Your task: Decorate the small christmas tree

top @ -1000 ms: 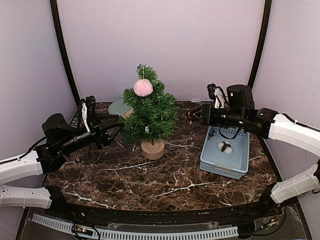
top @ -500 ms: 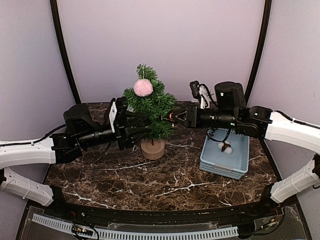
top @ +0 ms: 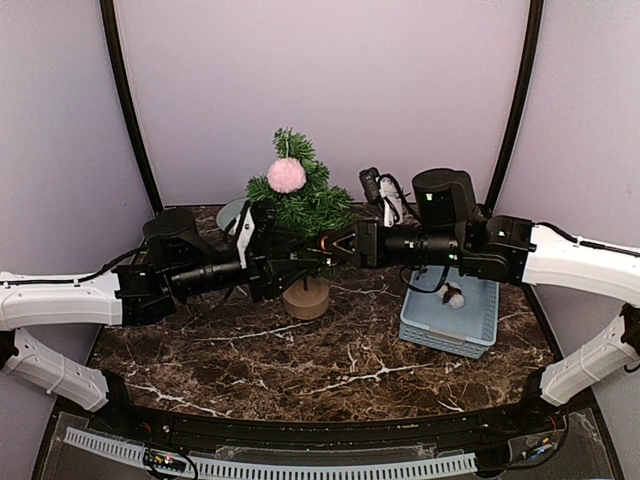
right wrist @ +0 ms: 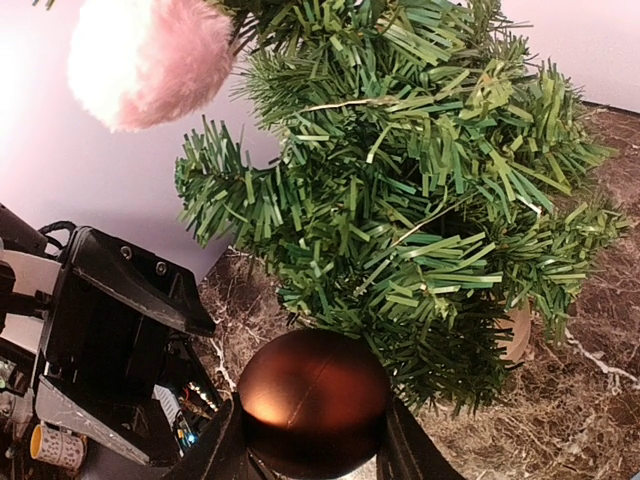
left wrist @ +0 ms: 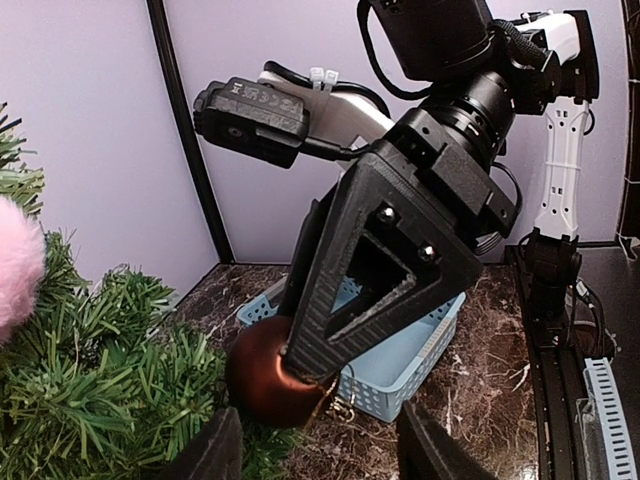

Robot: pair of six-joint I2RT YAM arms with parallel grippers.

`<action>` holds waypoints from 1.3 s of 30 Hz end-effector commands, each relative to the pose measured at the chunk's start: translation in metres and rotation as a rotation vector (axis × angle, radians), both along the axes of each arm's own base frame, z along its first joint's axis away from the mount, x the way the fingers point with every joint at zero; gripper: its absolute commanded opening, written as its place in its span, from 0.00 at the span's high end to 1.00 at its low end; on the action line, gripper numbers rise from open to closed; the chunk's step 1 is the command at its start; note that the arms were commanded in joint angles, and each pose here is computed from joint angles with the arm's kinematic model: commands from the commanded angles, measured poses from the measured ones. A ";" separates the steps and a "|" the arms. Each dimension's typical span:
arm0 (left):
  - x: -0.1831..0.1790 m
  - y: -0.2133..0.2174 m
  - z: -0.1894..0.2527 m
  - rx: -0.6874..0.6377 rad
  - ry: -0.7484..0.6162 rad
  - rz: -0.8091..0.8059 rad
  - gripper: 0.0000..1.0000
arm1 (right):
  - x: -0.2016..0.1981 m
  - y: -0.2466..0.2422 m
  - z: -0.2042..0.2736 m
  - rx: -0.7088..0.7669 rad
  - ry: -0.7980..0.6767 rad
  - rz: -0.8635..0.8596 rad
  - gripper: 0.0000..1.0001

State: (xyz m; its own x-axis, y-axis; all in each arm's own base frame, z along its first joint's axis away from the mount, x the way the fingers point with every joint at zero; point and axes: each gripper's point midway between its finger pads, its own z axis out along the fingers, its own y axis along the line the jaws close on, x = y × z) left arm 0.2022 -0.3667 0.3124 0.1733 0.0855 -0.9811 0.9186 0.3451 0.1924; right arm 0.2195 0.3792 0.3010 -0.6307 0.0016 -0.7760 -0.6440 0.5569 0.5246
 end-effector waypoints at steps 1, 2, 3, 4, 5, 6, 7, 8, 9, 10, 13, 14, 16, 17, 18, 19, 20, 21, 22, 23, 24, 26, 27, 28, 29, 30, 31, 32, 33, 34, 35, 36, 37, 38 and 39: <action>0.000 -0.003 0.018 -0.030 -0.026 0.010 0.48 | 0.003 0.010 0.027 0.047 -0.069 -0.007 0.60; 0.000 -0.003 0.019 -0.031 -0.029 0.008 0.49 | 0.004 0.010 0.026 0.043 -0.069 -0.009 0.60; 0.000 -0.004 0.019 -0.032 -0.031 0.007 0.52 | 0.004 0.011 0.027 0.043 -0.071 -0.009 0.60; 0.000 -0.004 0.020 -0.033 -0.033 0.005 0.53 | 0.004 0.011 0.028 0.045 -0.072 -0.009 0.60; 0.000 -0.005 0.019 -0.031 -0.033 0.003 0.56 | 0.004 0.012 0.028 0.048 -0.072 -0.009 0.60; -0.001 -0.005 0.018 -0.029 -0.033 0.000 0.57 | 0.004 0.012 0.029 0.051 -0.071 -0.009 0.60; -0.001 -0.006 0.017 -0.026 -0.032 -0.002 0.59 | 0.004 0.012 0.029 0.052 -0.070 -0.010 0.60; -0.001 -0.007 0.016 -0.025 -0.032 -0.008 0.60 | 0.004 0.013 0.029 0.050 -0.069 -0.009 0.60; -0.002 -0.007 0.016 -0.025 -0.033 -0.008 0.62 | 0.005 0.014 0.029 0.050 -0.069 -0.010 0.60; -0.002 -0.007 0.016 -0.025 -0.034 -0.009 0.63 | 0.005 0.015 0.028 0.050 -0.068 -0.008 0.60; -0.001 -0.008 0.014 -0.017 -0.033 -0.007 0.67 | 0.005 0.016 0.030 0.060 -0.069 -0.003 0.60; 0.001 -0.008 0.013 -0.014 -0.034 -0.001 0.67 | 0.004 0.017 0.032 0.064 -0.072 -0.002 0.60; 0.002 -0.007 0.012 -0.012 -0.034 0.009 0.68 | 0.004 0.017 0.033 0.065 -0.071 0.002 0.60; 0.003 -0.007 0.012 -0.011 -0.034 0.012 0.68 | 0.004 0.018 0.033 0.067 -0.071 0.004 0.60; 0.004 -0.007 0.012 -0.010 -0.035 0.018 0.68 | 0.003 0.018 0.033 0.068 -0.068 0.006 0.60; 0.004 -0.007 0.012 -0.010 -0.036 0.019 0.68 | 0.003 0.018 0.033 0.069 -0.067 0.007 0.60; 0.004 -0.007 0.012 -0.010 -0.036 0.020 0.69 | 0.003 0.018 0.033 0.071 -0.065 0.007 0.60; 0.004 -0.007 0.012 -0.011 -0.038 0.020 0.69 | 0.003 0.018 0.032 0.071 -0.063 0.006 0.60; 0.004 -0.007 0.013 -0.012 -0.039 0.019 0.71 | 0.003 0.018 0.032 0.070 -0.063 0.007 0.60; 0.003 -0.007 0.013 -0.012 -0.040 0.017 0.72 | 0.003 0.019 0.031 0.070 -0.062 0.007 0.60; 0.004 -0.008 0.013 -0.012 -0.039 0.016 0.73 | 0.004 0.018 0.031 0.069 -0.061 0.006 0.60; 0.003 -0.008 0.013 -0.014 -0.039 0.014 0.75 | 0.004 0.020 0.030 0.068 -0.059 0.008 0.60; 0.003 -0.008 0.014 -0.017 -0.039 0.013 0.75 | 0.004 0.020 0.029 0.067 -0.056 0.010 0.60; 0.003 -0.008 0.014 -0.017 -0.040 0.011 0.76 | 0.003 0.021 0.028 0.069 -0.054 0.011 0.60; 0.003 -0.009 0.014 -0.019 -0.040 0.008 0.77 | 0.003 0.021 0.028 0.070 -0.053 0.012 0.60; 0.003 -0.009 0.014 -0.018 -0.039 0.007 0.78 | 0.003 0.022 0.028 0.071 -0.052 0.014 0.60; 0.003 -0.009 0.014 -0.017 -0.039 0.007 0.79 | 0.003 0.022 0.029 0.073 -0.052 0.014 0.60; 0.004 -0.010 0.013 -0.015 -0.038 0.007 0.79 | 0.003 0.022 0.029 0.074 -0.053 0.014 0.60; 0.004 -0.010 0.012 -0.012 -0.038 0.006 0.80 | 0.003 0.022 0.029 0.075 -0.052 0.014 0.60; 0.004 -0.011 0.012 -0.012 -0.038 0.006 0.81 | 0.003 0.022 0.029 0.076 -0.052 0.013 0.60; 0.004 -0.011 0.012 -0.011 -0.037 0.007 0.82 | 0.003 0.022 0.030 0.078 -0.051 0.013 0.60; 0.004 -0.011 0.011 -0.010 -0.037 0.006 0.82 | 0.003 0.022 0.029 0.076 -0.050 0.013 0.60; 0.005 -0.012 0.010 -0.008 -0.037 0.008 0.82 | 0.003 0.022 0.029 0.078 -0.048 0.013 0.60; 0.005 -0.012 0.009 -0.002 -0.035 0.009 0.82 | 0.003 0.022 0.029 0.079 -0.048 0.013 0.60; 0.006 -0.012 0.009 -0.001 -0.035 0.010 0.83 | 0.003 0.022 0.029 0.078 -0.047 0.013 0.60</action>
